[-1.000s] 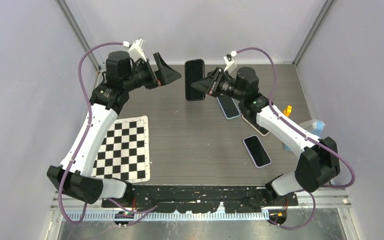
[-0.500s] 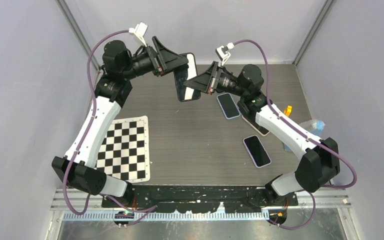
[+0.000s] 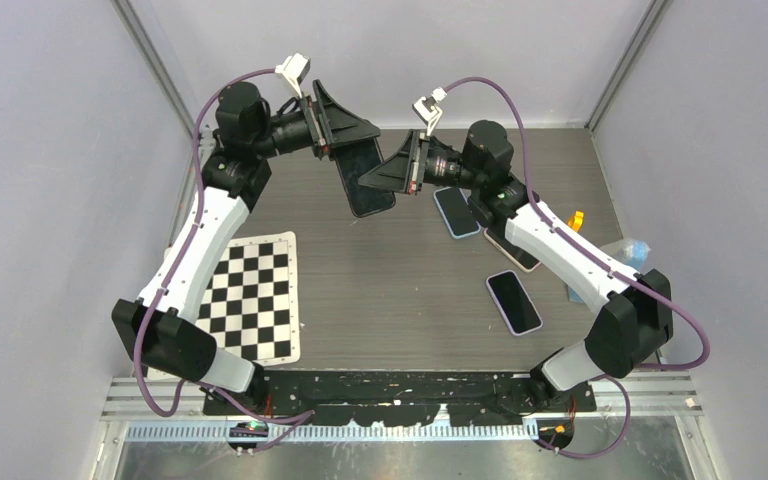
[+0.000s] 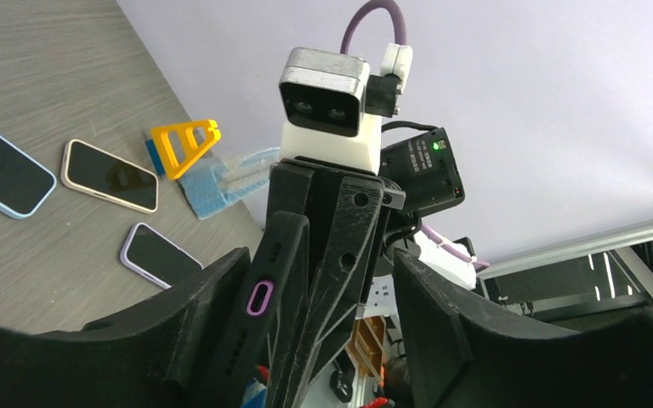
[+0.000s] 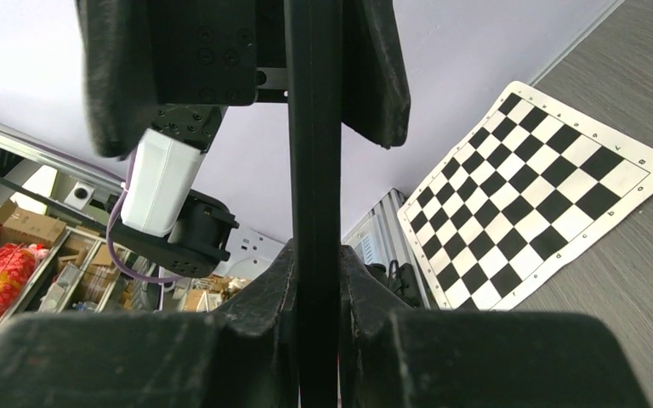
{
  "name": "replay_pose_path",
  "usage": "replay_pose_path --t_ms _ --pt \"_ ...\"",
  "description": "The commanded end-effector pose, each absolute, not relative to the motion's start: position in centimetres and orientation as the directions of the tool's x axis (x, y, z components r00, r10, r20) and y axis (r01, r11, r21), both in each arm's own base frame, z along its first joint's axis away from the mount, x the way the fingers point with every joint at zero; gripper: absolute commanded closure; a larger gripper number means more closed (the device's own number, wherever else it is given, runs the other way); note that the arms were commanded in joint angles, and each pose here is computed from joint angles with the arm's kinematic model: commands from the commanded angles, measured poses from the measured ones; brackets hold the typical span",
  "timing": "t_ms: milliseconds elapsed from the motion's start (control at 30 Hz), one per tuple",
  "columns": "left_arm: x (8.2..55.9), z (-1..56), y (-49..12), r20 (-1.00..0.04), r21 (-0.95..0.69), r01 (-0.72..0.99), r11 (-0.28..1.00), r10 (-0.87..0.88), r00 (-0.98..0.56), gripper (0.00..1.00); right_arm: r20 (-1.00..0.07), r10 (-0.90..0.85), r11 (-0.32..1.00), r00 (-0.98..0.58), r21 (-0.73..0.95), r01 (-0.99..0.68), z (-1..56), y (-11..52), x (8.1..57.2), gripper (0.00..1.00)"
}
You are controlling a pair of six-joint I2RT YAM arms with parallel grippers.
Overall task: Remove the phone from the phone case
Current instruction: Pick up the phone at the center of the board.
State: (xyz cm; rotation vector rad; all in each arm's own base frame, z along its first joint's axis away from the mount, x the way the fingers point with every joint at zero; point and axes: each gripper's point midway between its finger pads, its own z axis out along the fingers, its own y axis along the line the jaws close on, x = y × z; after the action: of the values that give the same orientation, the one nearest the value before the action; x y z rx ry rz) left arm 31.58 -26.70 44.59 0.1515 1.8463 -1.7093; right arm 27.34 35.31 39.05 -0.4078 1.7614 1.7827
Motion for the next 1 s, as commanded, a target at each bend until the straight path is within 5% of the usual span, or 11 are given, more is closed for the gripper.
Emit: replay_pose_path --t_ms 0,300,967 --pt "29.5 46.7 -26.3 -0.577 -0.814 0.57 0.113 -0.278 -0.768 0.34 -0.645 0.254 -0.004 -0.721 0.744 -0.668 42.7 35.0 27.5 0.99" --pt "29.0 45.8 -26.1 -0.598 -0.799 0.588 0.124 -0.263 -0.757 0.29 -0.582 0.323 -0.078 -0.746 0.769 -0.634 44.2 34.7 28.0 0.99" --pt "29.0 45.0 -26.1 -0.587 -0.808 0.573 0.137 -0.255 -0.768 0.57 -0.542 0.209 -0.069 -0.814 0.822 -0.565 41.3 35.7 28.0 0.99"
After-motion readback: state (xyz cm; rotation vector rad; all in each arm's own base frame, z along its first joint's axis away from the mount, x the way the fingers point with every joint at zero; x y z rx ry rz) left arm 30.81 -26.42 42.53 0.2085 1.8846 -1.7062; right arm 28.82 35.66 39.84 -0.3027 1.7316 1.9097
